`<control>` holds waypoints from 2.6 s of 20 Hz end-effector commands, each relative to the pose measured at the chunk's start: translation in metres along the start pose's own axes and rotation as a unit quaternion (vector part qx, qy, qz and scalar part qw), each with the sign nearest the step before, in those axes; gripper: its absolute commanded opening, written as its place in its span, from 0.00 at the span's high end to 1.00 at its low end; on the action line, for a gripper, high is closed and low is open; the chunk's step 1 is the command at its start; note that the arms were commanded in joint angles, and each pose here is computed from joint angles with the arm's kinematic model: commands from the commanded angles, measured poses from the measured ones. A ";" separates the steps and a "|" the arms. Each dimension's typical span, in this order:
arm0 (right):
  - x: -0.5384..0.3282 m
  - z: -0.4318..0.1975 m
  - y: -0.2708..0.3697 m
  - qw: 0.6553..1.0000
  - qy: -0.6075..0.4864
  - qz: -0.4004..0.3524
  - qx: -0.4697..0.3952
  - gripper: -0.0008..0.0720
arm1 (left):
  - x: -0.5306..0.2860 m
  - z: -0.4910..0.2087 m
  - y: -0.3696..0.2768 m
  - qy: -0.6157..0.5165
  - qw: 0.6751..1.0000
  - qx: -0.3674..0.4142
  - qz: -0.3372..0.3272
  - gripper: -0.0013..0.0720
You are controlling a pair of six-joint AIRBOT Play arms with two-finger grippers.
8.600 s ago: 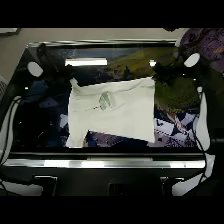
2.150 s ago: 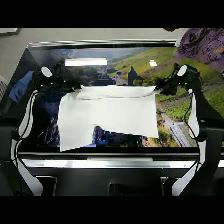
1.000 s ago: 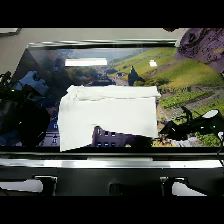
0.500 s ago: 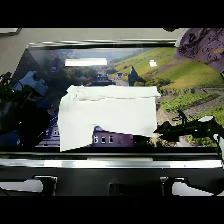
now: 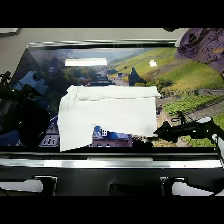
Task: Fold the clothes and pants, and hang the long-sleeved shirts on hangers.
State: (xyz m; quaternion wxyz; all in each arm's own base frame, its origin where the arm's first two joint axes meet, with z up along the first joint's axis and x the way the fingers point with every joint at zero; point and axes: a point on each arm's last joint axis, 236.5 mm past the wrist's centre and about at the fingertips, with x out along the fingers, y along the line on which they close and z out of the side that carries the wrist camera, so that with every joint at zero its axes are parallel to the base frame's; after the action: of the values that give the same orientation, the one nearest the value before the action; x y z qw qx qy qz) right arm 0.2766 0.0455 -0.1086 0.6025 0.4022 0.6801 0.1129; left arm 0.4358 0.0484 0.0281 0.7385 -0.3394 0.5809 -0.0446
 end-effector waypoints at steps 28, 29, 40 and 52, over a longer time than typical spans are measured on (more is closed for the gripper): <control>-0.044 0.006 -0.026 0.992 -0.038 -0.123 0.002 0.96 | 0.113 -0.163 0.023 0.105 0.994 -0.035 -0.024 0.23; -0.044 0.005 -0.026 0.992 -0.036 -0.122 0.002 0.96 | 0.114 -0.161 0.024 0.099 0.994 -0.035 -0.024 0.23; -0.043 0.003 -0.023 0.993 -0.031 -0.116 0.004 0.96 | 0.132 -0.160 0.022 0.101 0.994 -0.036 -0.032 0.27; -0.044 -0.004 -0.007 0.995 -0.022 -0.089 -0.032 0.96 | 0.136 -0.159 0.026 0.102 0.994 -0.041 -0.028 0.96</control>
State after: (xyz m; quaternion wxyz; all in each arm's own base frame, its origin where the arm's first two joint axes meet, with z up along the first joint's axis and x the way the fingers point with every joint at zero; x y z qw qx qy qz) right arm 0.2652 0.0037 -0.0875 0.6320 0.3225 0.7034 0.0414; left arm 0.3295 -0.0649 -0.1161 0.6602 -0.3777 0.6450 -0.0739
